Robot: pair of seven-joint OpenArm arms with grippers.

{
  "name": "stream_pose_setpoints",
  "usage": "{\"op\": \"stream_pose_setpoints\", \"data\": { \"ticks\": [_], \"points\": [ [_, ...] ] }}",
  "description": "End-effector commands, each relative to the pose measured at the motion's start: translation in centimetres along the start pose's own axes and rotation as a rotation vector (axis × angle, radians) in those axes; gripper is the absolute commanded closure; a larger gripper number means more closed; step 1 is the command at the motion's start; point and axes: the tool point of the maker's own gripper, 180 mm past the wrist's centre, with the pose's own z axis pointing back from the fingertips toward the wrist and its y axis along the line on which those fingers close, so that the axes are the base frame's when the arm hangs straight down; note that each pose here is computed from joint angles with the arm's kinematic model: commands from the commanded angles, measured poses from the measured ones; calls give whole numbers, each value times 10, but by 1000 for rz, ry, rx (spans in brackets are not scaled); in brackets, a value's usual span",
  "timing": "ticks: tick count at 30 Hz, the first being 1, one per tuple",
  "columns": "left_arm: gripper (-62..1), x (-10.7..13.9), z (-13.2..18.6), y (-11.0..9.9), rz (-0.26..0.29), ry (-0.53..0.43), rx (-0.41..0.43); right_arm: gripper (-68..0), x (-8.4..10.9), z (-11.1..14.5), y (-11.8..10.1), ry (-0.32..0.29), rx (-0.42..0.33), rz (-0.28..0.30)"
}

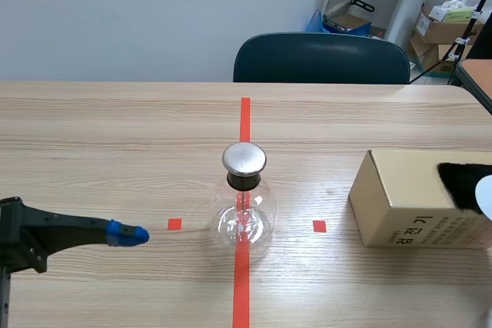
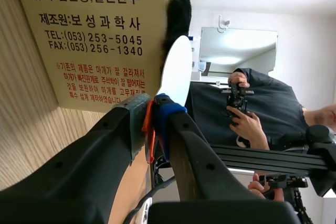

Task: Do the electroscope experiment

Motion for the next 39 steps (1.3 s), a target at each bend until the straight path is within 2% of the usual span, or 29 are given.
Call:
{"op": "stream_pose_setpoints", "data": {
  "ticks": [1,5,7,9,10,11,14,15,17,18,22,23,24,25,26,29,30,31,32,33,36,37,38,39],
  "points": [
    [-453,8,-2,-3,3,-32,-6,-8,-4,-1,-9,-13,-33,67],
    [-468,6,-2,-9,-35,-20,-40,-8,11,1,-6,-98,-18,79],
    [-468,6,-2,-9,-35,-20,-40,-8,21,2,-5,-153,-15,80],
    [-468,7,-2,-9,-36,-22,-40,-8,26,3,-4,-178,-12,79],
    [-468,7,-3,-9,-35,-23,-39,-8,25,3,-4,-170,-13,77],
    [-468,7,-3,-9,-35,-23,-39,-8,20,2,-5,-136,-15,74],
    [-467,6,-3,-9,-35,-18,-39,-8,-8,1,-6,29,-20,69],
    [-467,5,-3,-9,-35,-13,-38,-8,-14,2,-6,60,-20,69],
    [-467,3,-3,-9,-35,1,-38,-8,-17,2,-6,70,-18,74],
    [-467,1,-3,-9,-36,9,-38,-8,-12,1,-5,39,-10,84],
    [-467,1,-3,-9,-35,12,-37,-8,26,4,0,-184,12,99],
    [-467,1,-3,-9,-35,12,-37,-8,31,5,1,-208,13,97],
    [-467,1,-3,-9,-35,12,-37,-8,32,5,1,-206,13,93],
    [-467,1,-3,-9,-35,13,-38,-8,27,4,1,-173,11,89],
    [-467,0,-3,-9,-35,15,-38,-8,18,3,0,-112,7,85],
    [-467,-3,-3,-9,-35,34,-37,-8,-19,3,-2,107,-2,78],
    [-467,-3,-3,-9,-35,34,-37,-8,-27,4,-2,150,-3,79],
    [-467,-3,-3,-9,-35,34,-37,-8,-29,4,-3,161,-4,79],
    [-467,-4,-3,-9,-35,36,-37,-8,-28,4,-3,148,-3,83],
    [-467,-4,-3,-9,-36,40,-37,-8,-21,2,-2,99,2,92],
    [-467,-11,-2,-8,-37,80,-36,-8,17,2,0,-131,15,105],
    [-467,-14,-2,-8,-37,92,-35,-8,25,3,1,-177,17,104],
    [-467,-15,-2,-8,-40,100,-32,-8,29,4,2,-192,18,101],
    [-467,-17,-2,-6,-44,109,-28,-8,27,4,2,-178,16,96]
  ]
}}
